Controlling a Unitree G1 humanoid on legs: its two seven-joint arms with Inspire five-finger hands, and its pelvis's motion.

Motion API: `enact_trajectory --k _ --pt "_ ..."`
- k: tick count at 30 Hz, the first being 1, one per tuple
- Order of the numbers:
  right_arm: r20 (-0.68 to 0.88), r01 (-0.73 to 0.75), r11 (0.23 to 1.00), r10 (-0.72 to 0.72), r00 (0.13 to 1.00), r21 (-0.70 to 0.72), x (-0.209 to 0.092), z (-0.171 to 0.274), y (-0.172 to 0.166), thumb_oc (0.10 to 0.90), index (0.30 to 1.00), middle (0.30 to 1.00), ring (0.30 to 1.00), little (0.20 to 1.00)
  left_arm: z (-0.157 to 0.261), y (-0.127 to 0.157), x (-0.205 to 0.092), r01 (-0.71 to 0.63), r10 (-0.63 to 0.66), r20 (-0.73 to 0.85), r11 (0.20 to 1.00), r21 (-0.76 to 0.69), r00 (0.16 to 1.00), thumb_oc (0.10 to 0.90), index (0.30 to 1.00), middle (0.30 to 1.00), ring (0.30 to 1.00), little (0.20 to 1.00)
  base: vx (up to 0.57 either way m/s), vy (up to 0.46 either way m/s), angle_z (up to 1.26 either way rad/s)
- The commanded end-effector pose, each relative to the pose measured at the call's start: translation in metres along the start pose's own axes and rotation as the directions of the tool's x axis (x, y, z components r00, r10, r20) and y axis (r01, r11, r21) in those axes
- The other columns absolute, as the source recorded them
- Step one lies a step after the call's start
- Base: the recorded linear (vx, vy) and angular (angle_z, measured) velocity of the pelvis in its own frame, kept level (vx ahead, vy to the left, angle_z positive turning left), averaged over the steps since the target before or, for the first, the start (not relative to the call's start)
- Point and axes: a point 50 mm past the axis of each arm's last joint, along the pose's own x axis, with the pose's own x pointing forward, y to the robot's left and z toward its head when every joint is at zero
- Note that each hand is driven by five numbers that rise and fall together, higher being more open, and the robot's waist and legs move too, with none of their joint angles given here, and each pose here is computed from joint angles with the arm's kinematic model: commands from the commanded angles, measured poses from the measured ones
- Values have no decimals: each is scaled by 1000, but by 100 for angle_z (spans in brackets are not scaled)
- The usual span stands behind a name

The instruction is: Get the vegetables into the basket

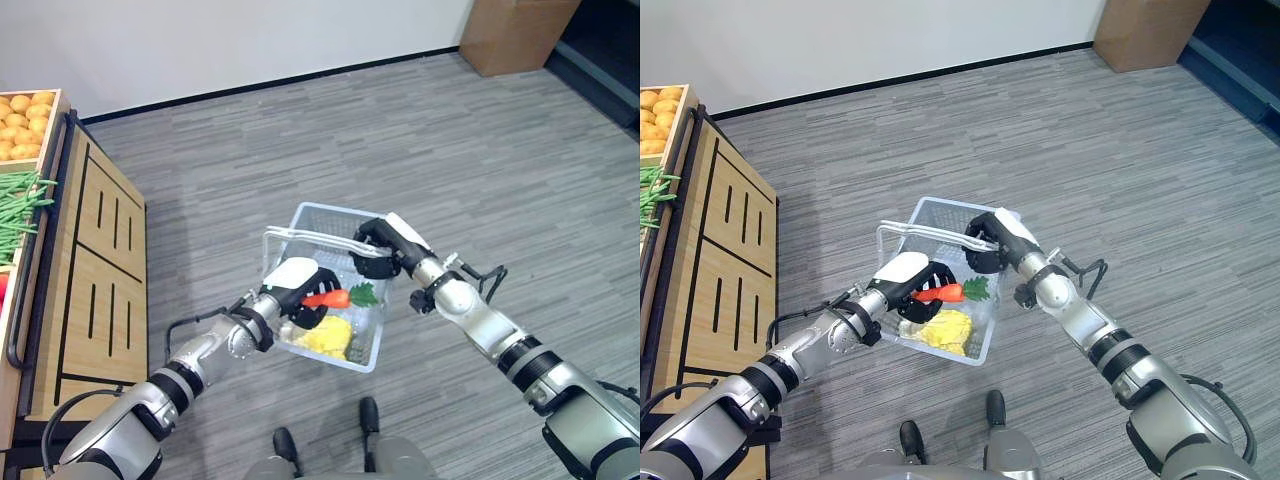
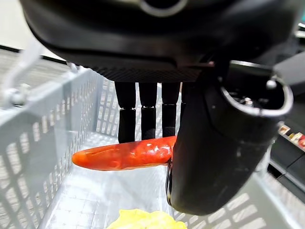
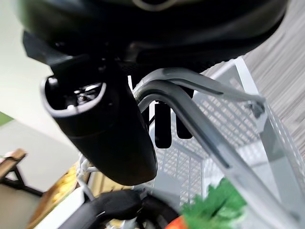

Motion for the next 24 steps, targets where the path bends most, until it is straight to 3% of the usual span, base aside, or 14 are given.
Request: enact_trajectory --k 1,3,4,5,13,20,24 --pt "404 36 989 -91 910 143 8 81 -24 400 300 300 300 300 1 45 21 -164 159 47 980 115 986 400 300 300 300 300 0 0 0" --pt "419 16 990 -75 905 142 6 84 -23 400 300 300 300 300 -2 46 20 -165 161 38 977 136 986 400 300 300 300 300 0 0 0" --pt "427 3 989 -67 902 150 5 85 -22 400 300 300 300 300 -6 46 19 -162 161 23 974 160 987 490 426 426 426 426 0 0 0" --pt "452 -29 985 -50 890 167 1 90 -19 400 300 300 300 300 -18 44 17 -155 166 -33 961 228 985 900 1000 1000 1000 1000 0 0 0" --pt "464 -57 983 -32 885 176 -6 91 -18 400 300 300 300 300 -38 36 14 -111 172 -139 925 364 975 900 1000 1000 1000 1000 0 0 0" --pt "424 -26 982 -57 904 188 -8 80 -20 400 300 300 300 300 -32 35 16 -145 198 -121 925 351 973 900 1000 1000 1000 1000 0 0 0" --pt "334 62 983 -117 935 171 -7 60 -25 400 300 300 300 300 -8 37 20 -185 197 -13 942 279 980 900 1000 1000 1000 1000 1 -1 1"
